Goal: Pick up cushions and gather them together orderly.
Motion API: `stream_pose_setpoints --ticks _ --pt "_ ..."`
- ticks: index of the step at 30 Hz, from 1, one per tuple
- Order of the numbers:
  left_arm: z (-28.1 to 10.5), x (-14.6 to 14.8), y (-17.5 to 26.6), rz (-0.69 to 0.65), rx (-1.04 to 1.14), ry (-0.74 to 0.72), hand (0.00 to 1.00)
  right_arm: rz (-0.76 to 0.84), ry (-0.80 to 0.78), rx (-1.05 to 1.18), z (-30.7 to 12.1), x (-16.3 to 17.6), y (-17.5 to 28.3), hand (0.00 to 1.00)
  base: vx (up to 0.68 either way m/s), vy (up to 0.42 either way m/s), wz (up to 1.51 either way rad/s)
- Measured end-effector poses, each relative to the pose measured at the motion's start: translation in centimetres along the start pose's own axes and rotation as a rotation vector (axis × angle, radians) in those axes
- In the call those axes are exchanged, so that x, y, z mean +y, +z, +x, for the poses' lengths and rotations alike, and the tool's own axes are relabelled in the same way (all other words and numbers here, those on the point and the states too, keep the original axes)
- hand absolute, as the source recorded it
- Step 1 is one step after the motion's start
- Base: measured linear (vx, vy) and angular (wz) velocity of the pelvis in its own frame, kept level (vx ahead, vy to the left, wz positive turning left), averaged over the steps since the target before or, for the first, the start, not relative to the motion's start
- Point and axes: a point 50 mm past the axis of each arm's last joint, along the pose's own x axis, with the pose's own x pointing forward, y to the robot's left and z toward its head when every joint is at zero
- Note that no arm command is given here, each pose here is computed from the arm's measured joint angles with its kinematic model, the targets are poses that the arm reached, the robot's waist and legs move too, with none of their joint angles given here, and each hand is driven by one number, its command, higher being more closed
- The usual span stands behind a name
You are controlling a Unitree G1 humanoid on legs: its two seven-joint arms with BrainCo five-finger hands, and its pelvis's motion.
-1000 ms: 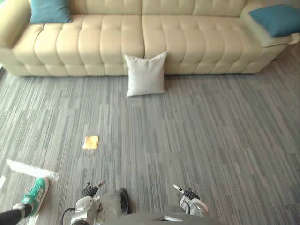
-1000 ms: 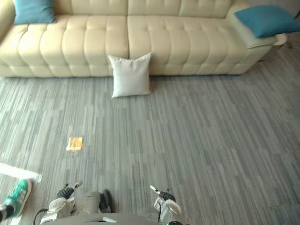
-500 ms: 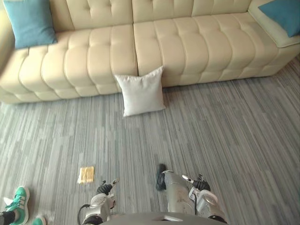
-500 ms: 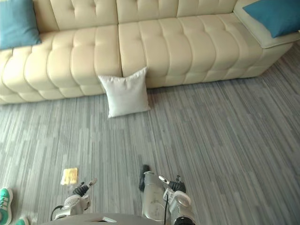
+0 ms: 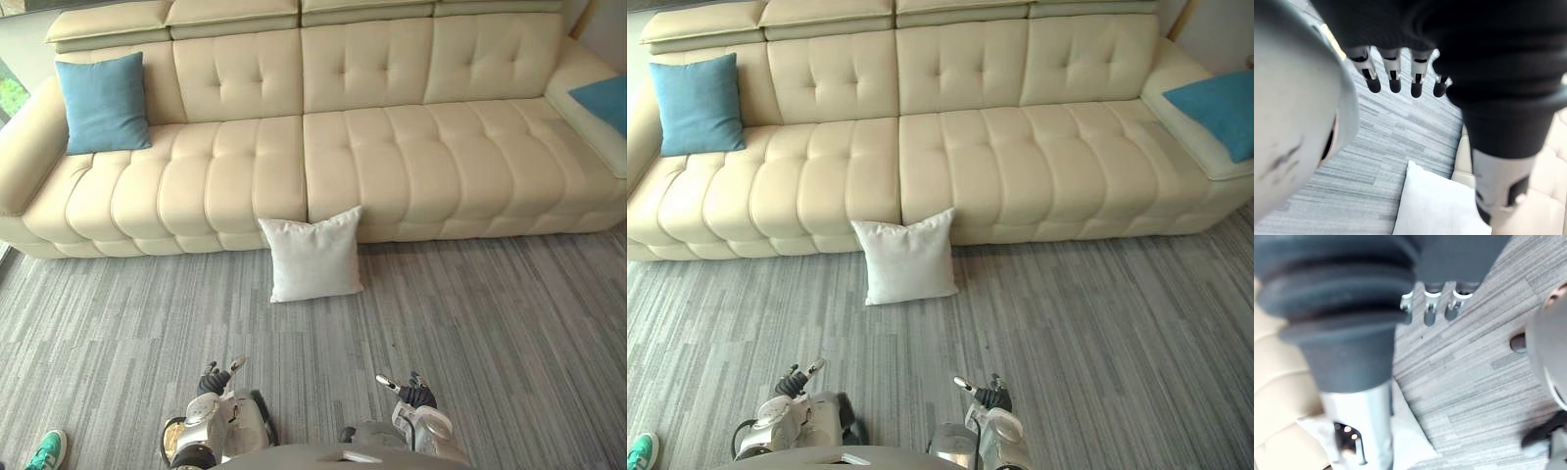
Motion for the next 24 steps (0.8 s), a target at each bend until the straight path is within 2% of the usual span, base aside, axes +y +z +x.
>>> stream_pose_setpoints --ticks 5,12,17,21,24 --pt "0.3 2.2 0.6 0.001 -0.01 0.058 0.0 -0.001 0.072 0.066 -0.5 2.7 -1.7 0.0 0.45 0.24 -0.11" --pt "0.3 3.3 -0.7 0.052 0.051 0.07 0.0 -0.034 0.124 0.044 -0.4 3.6 -1.2 0.0 0.25 0.113 -0.39" --pt "0.0 3.9 -1.7 0.064 0.081 0.083 0.0 -0.07 0.118 0.036 0.0 3.2 -0.8 0.0 0.16 -0.078 -0.01" --pt "-0.2 4.3 -2.4 0.07 0.111 0.092 0.0 -0.063 0.108 0.021 0.4 3.0 0.0 0.0 0.31 -0.303 -0.2" --pt "-0.2 2.7 -3.1 0.07 0.134 0.052 0.0 -0.061 0.078 -0.007 0.7 1.9 0.9 0.0 0.29 -0.204 -0.23"
